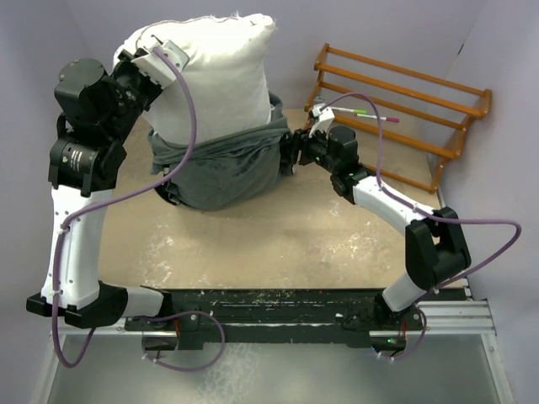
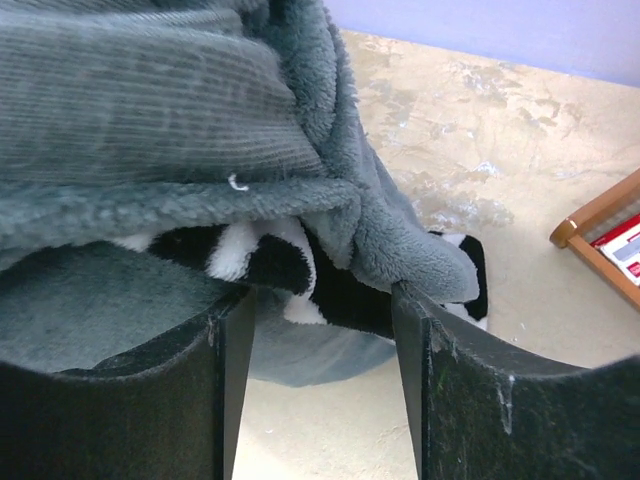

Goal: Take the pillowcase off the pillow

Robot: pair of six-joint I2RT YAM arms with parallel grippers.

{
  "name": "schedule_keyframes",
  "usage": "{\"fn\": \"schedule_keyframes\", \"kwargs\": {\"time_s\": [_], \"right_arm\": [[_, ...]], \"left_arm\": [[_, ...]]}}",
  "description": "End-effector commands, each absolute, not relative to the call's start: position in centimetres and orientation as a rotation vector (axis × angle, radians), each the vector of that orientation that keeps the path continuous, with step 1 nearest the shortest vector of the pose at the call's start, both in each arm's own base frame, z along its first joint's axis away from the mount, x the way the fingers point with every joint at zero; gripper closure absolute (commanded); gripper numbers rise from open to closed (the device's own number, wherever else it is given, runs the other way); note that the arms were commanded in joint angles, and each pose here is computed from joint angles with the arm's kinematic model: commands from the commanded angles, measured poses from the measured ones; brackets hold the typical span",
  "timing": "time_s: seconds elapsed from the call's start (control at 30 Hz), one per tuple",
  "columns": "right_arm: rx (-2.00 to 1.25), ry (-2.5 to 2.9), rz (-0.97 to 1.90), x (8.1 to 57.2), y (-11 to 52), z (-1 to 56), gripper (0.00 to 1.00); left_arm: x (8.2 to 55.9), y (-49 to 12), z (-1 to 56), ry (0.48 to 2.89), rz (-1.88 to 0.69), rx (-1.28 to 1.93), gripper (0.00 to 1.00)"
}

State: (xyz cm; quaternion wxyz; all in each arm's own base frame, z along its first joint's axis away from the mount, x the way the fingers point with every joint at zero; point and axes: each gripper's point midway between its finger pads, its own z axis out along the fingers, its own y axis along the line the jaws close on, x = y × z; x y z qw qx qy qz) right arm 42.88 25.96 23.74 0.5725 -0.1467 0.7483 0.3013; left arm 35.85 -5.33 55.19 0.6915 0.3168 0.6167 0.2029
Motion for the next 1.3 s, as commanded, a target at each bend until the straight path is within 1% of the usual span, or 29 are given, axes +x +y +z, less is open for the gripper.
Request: {"fn": "schedule_keyframes", "kwargs": {"time_s": [0.0,0.03,0.1,0.23,0.27,0.3,0.43,0.53,0.6,0.67,0.77,0.93,1.03,1.13,1.2,1.27], "right_arm": [[-0.352,1.658,0.708,44.2,26.9,26.5,0.46],[-0.337,1.661,0.694,44.5,26.7,26.4,0.48],[-0.288,1.667,0.655,45.3,26.1,26.4,0.58],[-0.214,1.67,0.603,46.2,25.0,27.1,0.9],[-0.202,1.664,0.603,46.2,24.9,27.4,0.97],[-0.198,1.661,0.605,46.1,24.9,27.4,1.0],[-0.18,1.688,0.625,45.6,24.9,26.1,1.0],[-0.14,1.756,0.628,44.7,24.8,22.8,1.0],[-0.048,1.858,0.593,44.1,23.9,19.1,1.0],[0.104,1.993,0.555,42.7,22.4,13.5,1.0],[0.242,2.173,0.409,40.0,20.9,6.8,1.0],[0.319,2.289,0.236,35.3,21.1,0.6,1.0],[0.365,2.33,0.193,34.0,20.7,-1.6,1.0],[0.391,2.343,0.188,33.3,20.4,-2.6,1.0],[0.404,2.296,0.208,33.5,20.1,-1.3,1.0],[0.404,2.178,0.25,34.2,19.6,2.9,1.0]], "left_arm": [[33.5,-4.2,59.9,1.239,0.5,0.625,1.0],[33.5,-4.1,59.9,1.239,0.501,0.625,1.0],[33.3,-4.1,60.0,1.235,0.505,0.629,1.0],[33.0,-3.9,60.2,1.229,0.517,0.636,1.0],[32.9,-3.9,60.3,1.225,0.519,0.636,1.0],[32.8,-3.9,60.4,1.223,0.521,0.635,1.0],[32.5,-3.8,61.0,1.213,0.518,0.625,1.0],[32.4,-3.7,61.6,1.202,0.524,0.609,1.0],[32.4,-3.2,62.3,1.186,0.551,0.587,1.0],[32.4,-2.6,63.2,1.166,0.587,0.554,1.0],[32.4,-1.7,64.6,1.143,0.644,0.512,1.0],[31.9,0.2,67.5,1.093,0.736,0.392,1.0],[30.9,0.9,69.7,1.029,0.752,0.315,1.0],[30.0,1.0,71.2,0.984,0.707,0.26,1.0],[29.7,0.1,71.3,0.974,0.628,0.274,1.0],[29.9,-1.8,70.0,0.985,0.535,0.362,1.0]]}}
